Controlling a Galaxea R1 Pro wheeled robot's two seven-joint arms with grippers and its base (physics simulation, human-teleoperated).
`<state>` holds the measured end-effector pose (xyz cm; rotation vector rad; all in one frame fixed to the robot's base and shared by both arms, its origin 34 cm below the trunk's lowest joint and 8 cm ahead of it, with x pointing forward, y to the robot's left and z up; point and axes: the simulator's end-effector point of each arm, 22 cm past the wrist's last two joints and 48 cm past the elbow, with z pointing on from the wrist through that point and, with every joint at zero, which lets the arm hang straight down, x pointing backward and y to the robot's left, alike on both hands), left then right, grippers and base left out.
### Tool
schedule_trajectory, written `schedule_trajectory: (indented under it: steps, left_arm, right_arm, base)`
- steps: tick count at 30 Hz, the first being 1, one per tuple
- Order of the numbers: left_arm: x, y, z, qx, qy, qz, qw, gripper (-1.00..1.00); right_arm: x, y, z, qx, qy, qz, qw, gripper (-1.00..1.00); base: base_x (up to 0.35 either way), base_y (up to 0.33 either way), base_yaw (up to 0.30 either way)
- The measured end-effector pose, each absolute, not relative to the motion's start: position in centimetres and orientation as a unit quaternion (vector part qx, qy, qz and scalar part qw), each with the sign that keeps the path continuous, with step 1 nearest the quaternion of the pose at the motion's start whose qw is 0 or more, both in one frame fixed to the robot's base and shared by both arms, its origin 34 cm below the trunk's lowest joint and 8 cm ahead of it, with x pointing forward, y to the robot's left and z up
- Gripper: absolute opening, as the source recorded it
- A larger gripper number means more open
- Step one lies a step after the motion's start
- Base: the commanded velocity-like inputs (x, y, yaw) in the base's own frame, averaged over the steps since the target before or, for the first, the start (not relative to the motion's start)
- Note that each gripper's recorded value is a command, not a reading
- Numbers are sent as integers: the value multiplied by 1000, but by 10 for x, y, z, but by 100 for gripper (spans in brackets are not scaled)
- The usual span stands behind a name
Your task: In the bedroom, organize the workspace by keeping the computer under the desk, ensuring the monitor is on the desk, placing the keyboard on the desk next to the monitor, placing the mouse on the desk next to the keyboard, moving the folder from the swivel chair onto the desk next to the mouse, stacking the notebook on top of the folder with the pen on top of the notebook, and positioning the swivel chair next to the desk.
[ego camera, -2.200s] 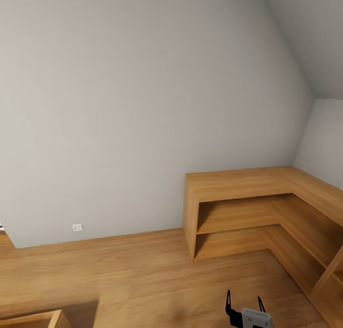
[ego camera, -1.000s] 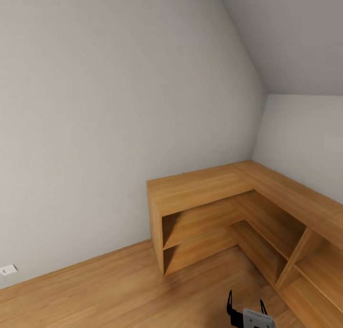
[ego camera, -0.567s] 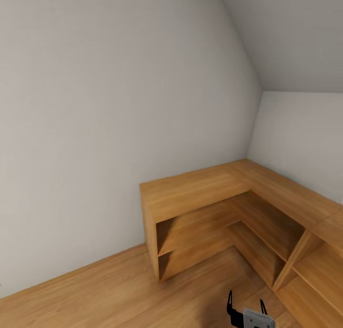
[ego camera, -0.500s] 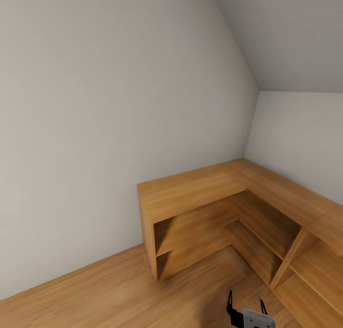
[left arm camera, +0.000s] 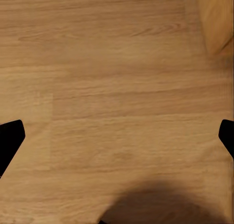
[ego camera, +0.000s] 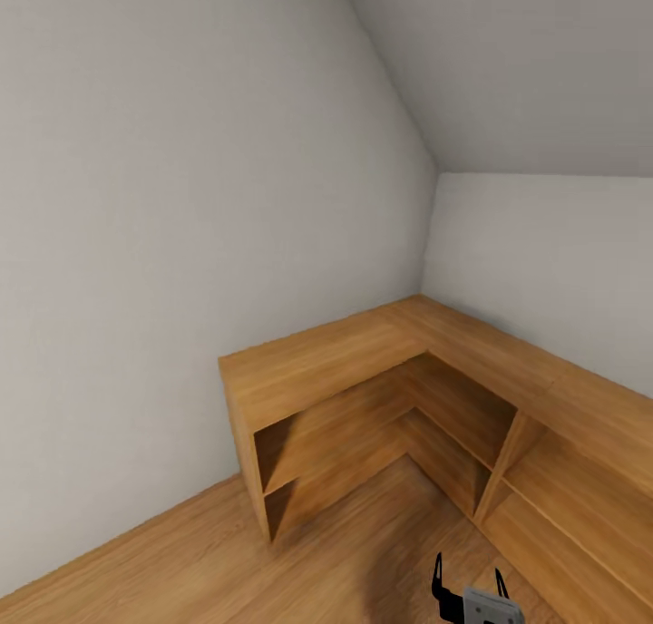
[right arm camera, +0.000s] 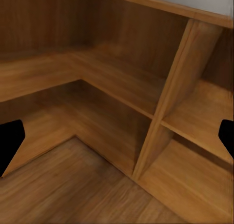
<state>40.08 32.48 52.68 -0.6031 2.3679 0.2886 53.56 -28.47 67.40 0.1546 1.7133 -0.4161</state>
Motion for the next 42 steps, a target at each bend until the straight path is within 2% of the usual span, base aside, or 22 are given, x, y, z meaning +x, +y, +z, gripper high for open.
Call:
schedule_trajectory:
  steps: [16,42]
  left_arm:
    - [401,325,527,-231,907,111,334,100]
    - [396,328,525,-232,908,114,329,100]
  right_arm:
    - [536,-285,674,67,749,-182,633,100]
    - [535,-289,673,64,749,-185,633,100]
  base:
    - [269,23,-297]
    - [14,0,-283]
